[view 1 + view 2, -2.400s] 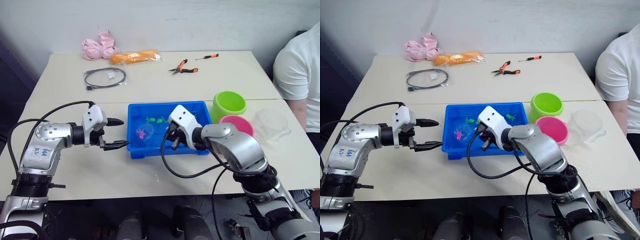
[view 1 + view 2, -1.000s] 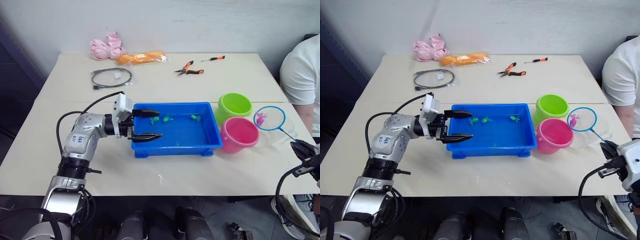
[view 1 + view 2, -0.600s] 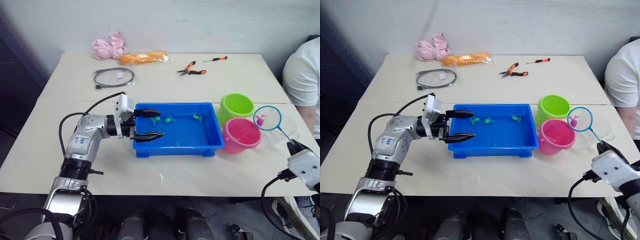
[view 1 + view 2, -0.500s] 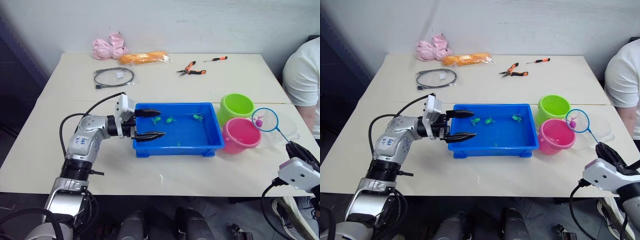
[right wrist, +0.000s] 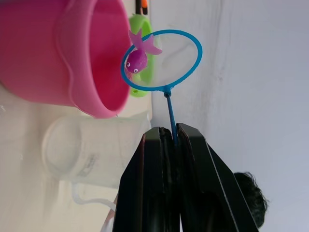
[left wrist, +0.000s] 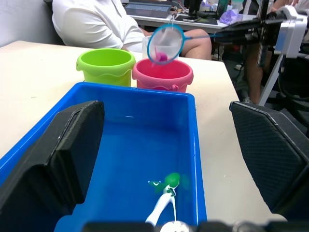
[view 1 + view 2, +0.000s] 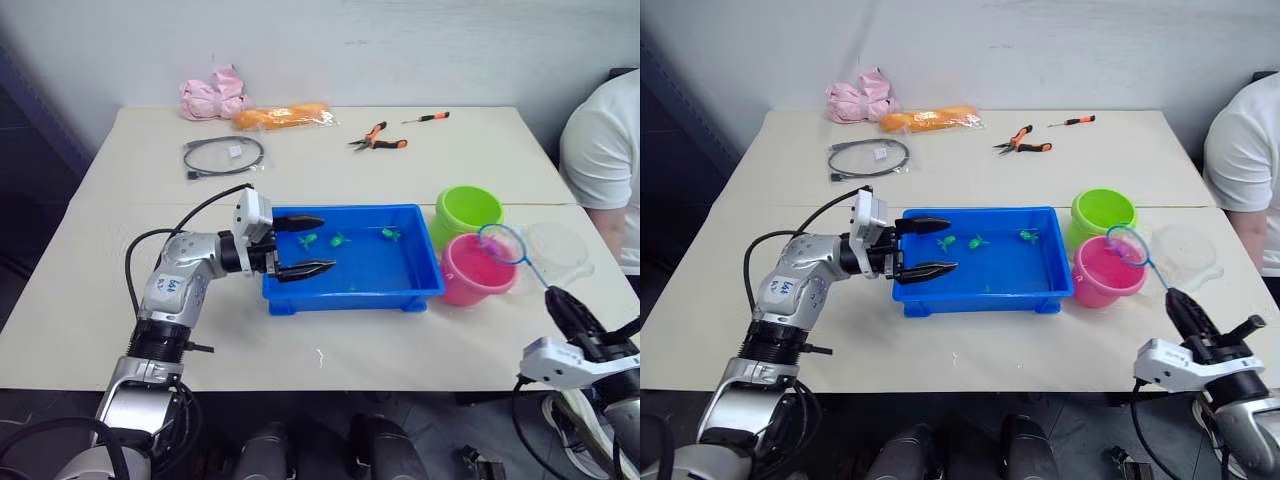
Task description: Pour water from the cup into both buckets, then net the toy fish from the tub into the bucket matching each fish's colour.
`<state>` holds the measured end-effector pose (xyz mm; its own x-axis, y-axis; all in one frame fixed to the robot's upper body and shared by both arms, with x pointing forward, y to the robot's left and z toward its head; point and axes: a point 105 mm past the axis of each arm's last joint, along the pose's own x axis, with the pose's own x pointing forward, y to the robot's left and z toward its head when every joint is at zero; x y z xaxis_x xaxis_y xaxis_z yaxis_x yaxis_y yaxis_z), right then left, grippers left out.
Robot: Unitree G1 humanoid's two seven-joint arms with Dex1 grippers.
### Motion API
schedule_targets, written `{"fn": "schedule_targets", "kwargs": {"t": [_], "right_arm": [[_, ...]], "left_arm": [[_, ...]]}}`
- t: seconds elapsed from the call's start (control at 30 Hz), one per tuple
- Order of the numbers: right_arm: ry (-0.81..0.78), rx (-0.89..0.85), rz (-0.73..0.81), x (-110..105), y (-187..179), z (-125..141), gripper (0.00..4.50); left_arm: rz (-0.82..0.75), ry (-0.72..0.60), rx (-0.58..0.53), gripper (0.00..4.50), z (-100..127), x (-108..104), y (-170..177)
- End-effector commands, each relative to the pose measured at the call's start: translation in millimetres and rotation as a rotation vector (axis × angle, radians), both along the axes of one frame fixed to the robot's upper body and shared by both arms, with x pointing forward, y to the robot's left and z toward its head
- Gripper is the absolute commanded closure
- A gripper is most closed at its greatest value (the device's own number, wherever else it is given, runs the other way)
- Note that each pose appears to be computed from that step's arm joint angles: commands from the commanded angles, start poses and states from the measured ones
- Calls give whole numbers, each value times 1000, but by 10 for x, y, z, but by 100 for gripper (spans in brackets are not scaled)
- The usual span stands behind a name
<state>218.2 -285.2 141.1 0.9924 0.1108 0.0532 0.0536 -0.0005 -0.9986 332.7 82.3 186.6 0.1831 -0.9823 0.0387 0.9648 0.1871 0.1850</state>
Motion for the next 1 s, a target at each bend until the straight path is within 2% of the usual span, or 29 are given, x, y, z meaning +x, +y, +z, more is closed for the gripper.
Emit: {"fn": "schedule_targets", "kwargs": {"t": [0.03, 0.1, 0.2, 0.3, 0.37, 0.43, 0.53, 0.63, 0.77, 0.87, 0.9, 1.0], "right_arm": [[-49, -28, -38, -24, -71, 85, 450], [-44, -10, -22, -36, -43, 62, 450], [-96, -11, -43, -6, -95, 179, 450], [-120, 109, -32, 11, -83, 260, 450], [-90, 396, 75, 72, 83, 409, 450], [-14, 550, 174, 103, 213, 497, 450], [-19, 822, 298, 206, 284, 967, 450], [180, 895, 429, 207, 588, 1007, 450], [464, 1218, 470, 291, 1021, 878, 450], [693, 1454, 417, 333, 1304, 691, 450], [750, 1513, 350, 372, 1342, 598, 450], [853, 1512, 279, 391, 1463, 492, 450]], "left_arm": [[-4, -9, -14, 6, 20, -12, 5], [-4, -11, -10, 6, 14, -11, 0], [-4, -13, -8, 6, 13, -9, 2], [-5, -14, -7, 6, 5, -16, -1], [3, -21, -4, 6, 12, -10, 21], [11, -25, -3, 6, 18, -6, 49], [40, -20, 22, 6, -2, 6, 221], [56, -15, 36, 6, -12, 16, 338], [88, -27, 57, 6, 19, 58, 465], [138, -45, 46, 6, 62, 117, 559], [151, -47, 47, 6, 64, 128, 599], [162, -47, 65, 6, 46, 111, 668]]}}
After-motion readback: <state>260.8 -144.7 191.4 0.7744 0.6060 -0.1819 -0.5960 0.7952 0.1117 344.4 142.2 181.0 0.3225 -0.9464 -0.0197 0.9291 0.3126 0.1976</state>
